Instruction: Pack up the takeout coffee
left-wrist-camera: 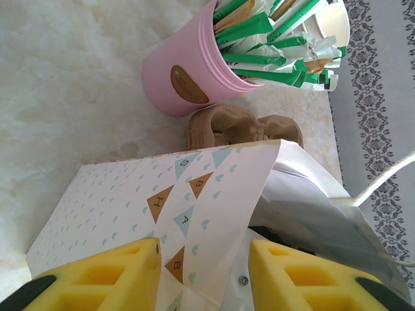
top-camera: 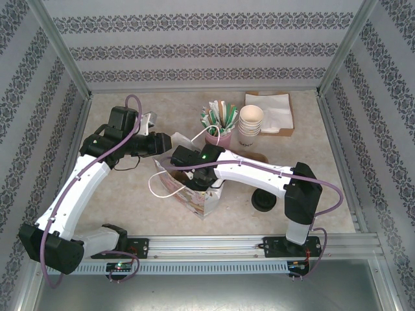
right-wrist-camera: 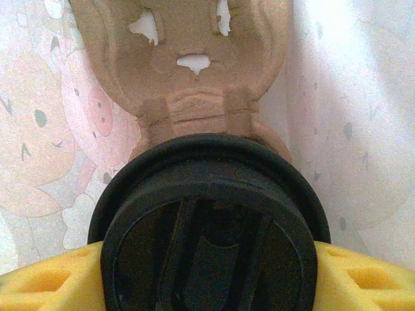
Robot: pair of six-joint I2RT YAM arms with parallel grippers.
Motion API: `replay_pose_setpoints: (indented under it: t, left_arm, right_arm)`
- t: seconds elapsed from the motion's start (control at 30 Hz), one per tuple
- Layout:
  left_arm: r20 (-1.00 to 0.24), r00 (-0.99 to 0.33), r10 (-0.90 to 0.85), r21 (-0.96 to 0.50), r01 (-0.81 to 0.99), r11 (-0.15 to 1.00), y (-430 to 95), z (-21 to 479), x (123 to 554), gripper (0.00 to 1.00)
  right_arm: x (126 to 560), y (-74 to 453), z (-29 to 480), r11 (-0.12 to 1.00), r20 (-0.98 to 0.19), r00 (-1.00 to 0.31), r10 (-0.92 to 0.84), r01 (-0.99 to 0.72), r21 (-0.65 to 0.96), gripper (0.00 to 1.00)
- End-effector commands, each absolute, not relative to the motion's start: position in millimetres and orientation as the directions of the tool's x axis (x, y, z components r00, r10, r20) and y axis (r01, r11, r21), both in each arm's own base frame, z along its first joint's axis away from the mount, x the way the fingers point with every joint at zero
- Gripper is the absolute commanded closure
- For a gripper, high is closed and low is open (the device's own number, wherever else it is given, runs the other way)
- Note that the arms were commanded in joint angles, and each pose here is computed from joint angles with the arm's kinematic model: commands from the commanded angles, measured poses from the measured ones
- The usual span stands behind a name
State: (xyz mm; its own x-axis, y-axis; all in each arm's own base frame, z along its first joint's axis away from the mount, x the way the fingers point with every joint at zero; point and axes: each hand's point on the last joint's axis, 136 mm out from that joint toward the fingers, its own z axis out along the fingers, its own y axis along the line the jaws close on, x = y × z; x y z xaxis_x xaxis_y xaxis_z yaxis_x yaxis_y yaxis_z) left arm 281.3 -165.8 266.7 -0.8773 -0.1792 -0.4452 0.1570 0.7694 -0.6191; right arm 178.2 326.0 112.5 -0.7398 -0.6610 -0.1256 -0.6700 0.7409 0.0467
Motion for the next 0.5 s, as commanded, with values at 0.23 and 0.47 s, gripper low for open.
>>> replay_pose_setpoints:
  t: [0.23, 0.47]
  left_arm:
    - [-0.431, -0.891, -0.142, -0.603, 0.167, 0.780, -166.9, 261.6, 272.9, 0.60]
    - [-0.435, -0.889, -0.141, -0.602, 0.170, 0.780, -167.0, 262.7, 272.4, 0.60]
  right_arm:
    - [116.1, 268.7, -7.6, 0.737, 0.310, -0.701, -0.642, -0.676, -0.003, 0.44]
    - [111.2, 273.5, -18.3, 0.771, 0.302, -0.727, -0.617, -0.635, 0.045, 0.44]
